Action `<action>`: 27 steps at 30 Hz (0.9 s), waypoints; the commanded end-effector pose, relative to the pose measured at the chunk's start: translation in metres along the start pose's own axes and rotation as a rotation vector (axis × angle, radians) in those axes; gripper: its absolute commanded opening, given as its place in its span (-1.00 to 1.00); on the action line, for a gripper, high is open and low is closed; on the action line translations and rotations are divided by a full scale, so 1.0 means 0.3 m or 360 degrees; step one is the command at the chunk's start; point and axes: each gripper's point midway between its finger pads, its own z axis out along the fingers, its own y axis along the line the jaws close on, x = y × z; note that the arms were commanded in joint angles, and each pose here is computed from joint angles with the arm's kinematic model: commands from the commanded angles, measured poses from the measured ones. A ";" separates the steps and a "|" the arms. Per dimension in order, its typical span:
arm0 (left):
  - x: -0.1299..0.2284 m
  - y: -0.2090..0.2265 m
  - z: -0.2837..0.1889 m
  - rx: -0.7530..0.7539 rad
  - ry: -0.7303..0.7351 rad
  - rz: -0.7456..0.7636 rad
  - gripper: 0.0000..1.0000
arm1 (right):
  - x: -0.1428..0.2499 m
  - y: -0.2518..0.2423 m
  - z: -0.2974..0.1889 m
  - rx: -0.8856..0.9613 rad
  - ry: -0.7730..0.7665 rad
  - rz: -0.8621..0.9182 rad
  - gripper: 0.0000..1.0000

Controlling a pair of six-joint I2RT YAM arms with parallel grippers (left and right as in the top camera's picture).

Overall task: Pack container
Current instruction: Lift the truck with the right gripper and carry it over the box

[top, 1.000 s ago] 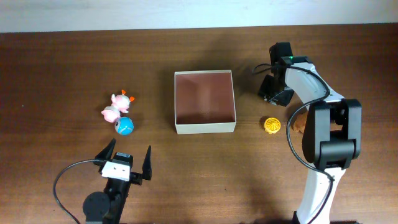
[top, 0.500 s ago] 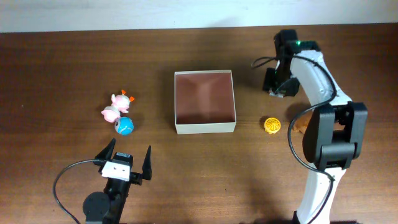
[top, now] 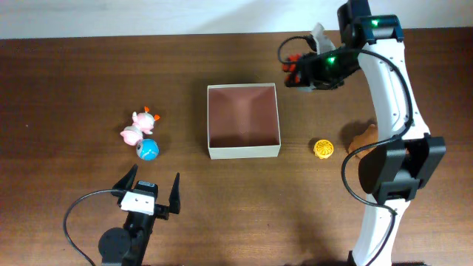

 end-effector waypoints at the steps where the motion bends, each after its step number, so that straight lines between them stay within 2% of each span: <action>1: 0.001 0.000 -0.001 0.0003 -0.0006 0.0022 0.99 | 0.014 0.236 -0.009 -0.0328 -0.0018 -0.0280 0.11; 4: 0.001 0.000 -0.001 0.0004 -0.0006 0.0022 0.99 | 0.044 0.308 0.041 -0.0335 0.0040 -0.0409 0.12; 6: 0.001 0.000 -0.001 0.0003 -0.0006 0.0022 0.99 | 0.065 0.347 0.080 -0.0301 0.0082 -0.0470 0.20; 10: 0.001 0.000 -0.001 0.0003 -0.0006 0.0022 0.99 | 0.106 0.388 0.164 -0.0123 0.0166 -0.0561 0.13; 15: 0.001 0.000 -0.001 0.0003 -0.0006 0.0022 0.99 | 0.121 0.407 0.259 0.0110 0.0180 -0.0536 0.13; 27: 0.001 0.000 -0.001 0.0003 -0.0006 0.0022 0.99 | 0.107 0.248 0.503 0.0614 -0.0024 -0.0092 0.12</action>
